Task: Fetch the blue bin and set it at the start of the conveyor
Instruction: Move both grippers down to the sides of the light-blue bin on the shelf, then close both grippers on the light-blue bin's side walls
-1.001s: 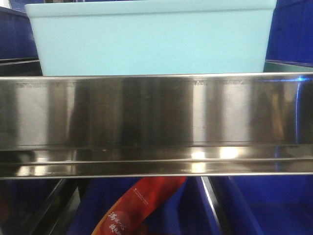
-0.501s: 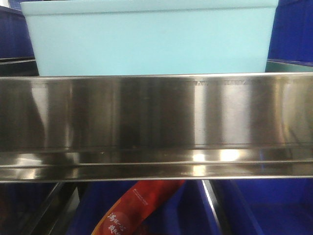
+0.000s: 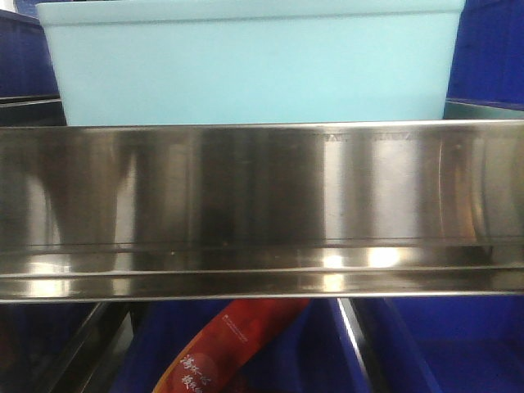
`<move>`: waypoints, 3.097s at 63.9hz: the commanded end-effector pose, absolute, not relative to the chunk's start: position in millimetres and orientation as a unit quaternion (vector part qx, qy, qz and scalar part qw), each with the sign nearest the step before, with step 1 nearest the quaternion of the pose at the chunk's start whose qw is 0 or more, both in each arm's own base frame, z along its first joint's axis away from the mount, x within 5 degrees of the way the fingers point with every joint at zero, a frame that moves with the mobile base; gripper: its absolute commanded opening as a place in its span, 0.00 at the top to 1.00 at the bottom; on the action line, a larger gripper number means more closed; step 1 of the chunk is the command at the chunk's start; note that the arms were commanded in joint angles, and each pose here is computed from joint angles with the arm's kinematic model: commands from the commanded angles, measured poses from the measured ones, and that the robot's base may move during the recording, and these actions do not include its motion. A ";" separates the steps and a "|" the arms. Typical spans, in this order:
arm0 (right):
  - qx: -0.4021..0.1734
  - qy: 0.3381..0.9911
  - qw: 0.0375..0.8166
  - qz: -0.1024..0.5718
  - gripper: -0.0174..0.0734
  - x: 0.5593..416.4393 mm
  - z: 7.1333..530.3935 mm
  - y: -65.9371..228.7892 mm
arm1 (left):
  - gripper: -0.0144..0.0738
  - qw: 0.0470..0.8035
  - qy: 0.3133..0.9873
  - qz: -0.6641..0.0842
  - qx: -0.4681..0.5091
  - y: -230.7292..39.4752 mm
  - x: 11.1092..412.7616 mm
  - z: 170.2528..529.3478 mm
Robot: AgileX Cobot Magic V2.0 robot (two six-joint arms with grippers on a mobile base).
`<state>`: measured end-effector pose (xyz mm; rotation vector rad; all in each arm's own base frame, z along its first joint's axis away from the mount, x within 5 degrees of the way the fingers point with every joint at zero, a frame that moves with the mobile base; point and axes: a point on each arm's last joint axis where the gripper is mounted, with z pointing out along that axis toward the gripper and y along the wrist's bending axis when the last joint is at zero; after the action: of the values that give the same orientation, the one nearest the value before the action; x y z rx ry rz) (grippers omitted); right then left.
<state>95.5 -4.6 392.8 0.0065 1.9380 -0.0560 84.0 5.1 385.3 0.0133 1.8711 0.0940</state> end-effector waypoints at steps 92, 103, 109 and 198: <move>0.021 0.927 0.370 0.050 0.96 334.6 404.5 66.1 | 0.96 0.397 0.916 -0.030 -0.050 -107.7 334.7 400.6; 0.002 0.935 0.352 0.043 0.96 357.5 395.4 84.5 | 0.96 0.373 0.926 -0.014 -0.050 -113.4 351.7 385.9; 0.005 0.945 0.325 0.037 0.96 366.6 387.3 88.2 | 0.96 0.359 0.932 -0.005 -0.054 -113.2 356.7 379.9; 0.019 0.968 0.251 0.016 0.54 391.1 342.5 95.2 | 0.57 0.293 0.955 0.006 -0.032 -111.8 383.5 333.9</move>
<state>389.7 95.4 338.5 0.0538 2.6616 0.0436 384.6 -111.3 332.2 -0.0897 2.5458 0.0215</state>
